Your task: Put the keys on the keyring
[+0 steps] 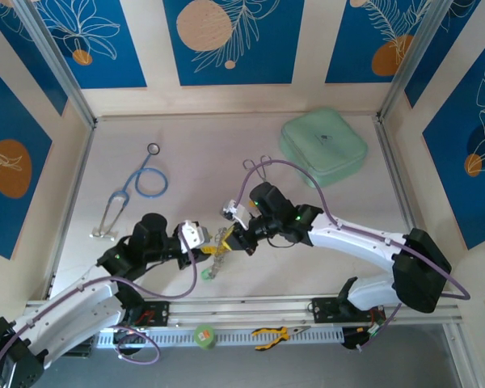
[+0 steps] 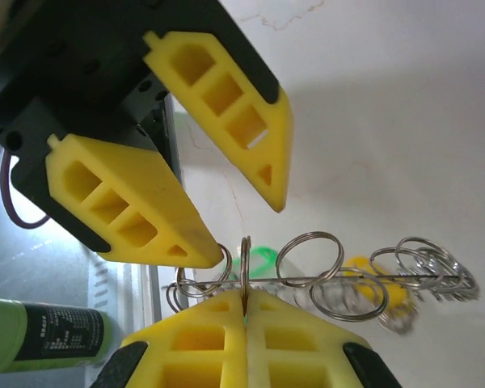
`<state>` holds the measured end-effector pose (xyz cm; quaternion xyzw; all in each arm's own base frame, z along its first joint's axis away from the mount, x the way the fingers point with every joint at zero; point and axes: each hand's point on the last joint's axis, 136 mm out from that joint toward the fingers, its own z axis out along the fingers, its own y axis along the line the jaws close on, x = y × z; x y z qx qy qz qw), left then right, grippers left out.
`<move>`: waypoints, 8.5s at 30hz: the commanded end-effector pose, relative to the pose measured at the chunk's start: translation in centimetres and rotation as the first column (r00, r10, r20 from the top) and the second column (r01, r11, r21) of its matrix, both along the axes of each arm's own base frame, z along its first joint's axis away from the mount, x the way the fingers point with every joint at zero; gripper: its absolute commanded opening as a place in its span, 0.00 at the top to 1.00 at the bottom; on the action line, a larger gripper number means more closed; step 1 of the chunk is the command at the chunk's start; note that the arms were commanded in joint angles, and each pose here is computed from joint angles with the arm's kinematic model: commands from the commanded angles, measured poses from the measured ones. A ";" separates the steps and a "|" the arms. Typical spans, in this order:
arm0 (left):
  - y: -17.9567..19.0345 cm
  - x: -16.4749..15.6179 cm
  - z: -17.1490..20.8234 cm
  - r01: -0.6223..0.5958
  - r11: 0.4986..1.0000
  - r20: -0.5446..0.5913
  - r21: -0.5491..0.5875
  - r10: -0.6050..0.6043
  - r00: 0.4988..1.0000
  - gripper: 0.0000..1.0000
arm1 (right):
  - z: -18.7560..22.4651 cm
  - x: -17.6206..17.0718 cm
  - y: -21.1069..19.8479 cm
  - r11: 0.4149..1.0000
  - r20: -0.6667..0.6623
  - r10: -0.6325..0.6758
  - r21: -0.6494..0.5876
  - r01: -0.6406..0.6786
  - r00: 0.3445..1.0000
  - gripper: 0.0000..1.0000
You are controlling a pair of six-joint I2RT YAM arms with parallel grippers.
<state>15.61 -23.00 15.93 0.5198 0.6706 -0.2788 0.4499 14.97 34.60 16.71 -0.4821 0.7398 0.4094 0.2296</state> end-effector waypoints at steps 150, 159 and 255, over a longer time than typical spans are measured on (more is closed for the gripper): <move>-0.9 1.2 4.8 -0.294 0.455 -0.517 0.840 0.510 -0.688 1.00 | 3.9 2.2 2.2 0.936 0.720 -0.267 0.352 -0.006 0.641 0.79; -1.9 1.9 4.8 -0.359 0.499 -0.580 0.789 0.412 -0.703 1.00 | 3.7 3.1 2.4 0.938 0.715 -0.287 0.345 0.034 0.638 1.00; -3.7 1.4 2.6 0.298 0.935 0.515 0.191 -0.354 0.780 1.00 | 1.6 0.1 -1.8 0.975 0.680 0.089 0.090 -0.204 0.727 0.78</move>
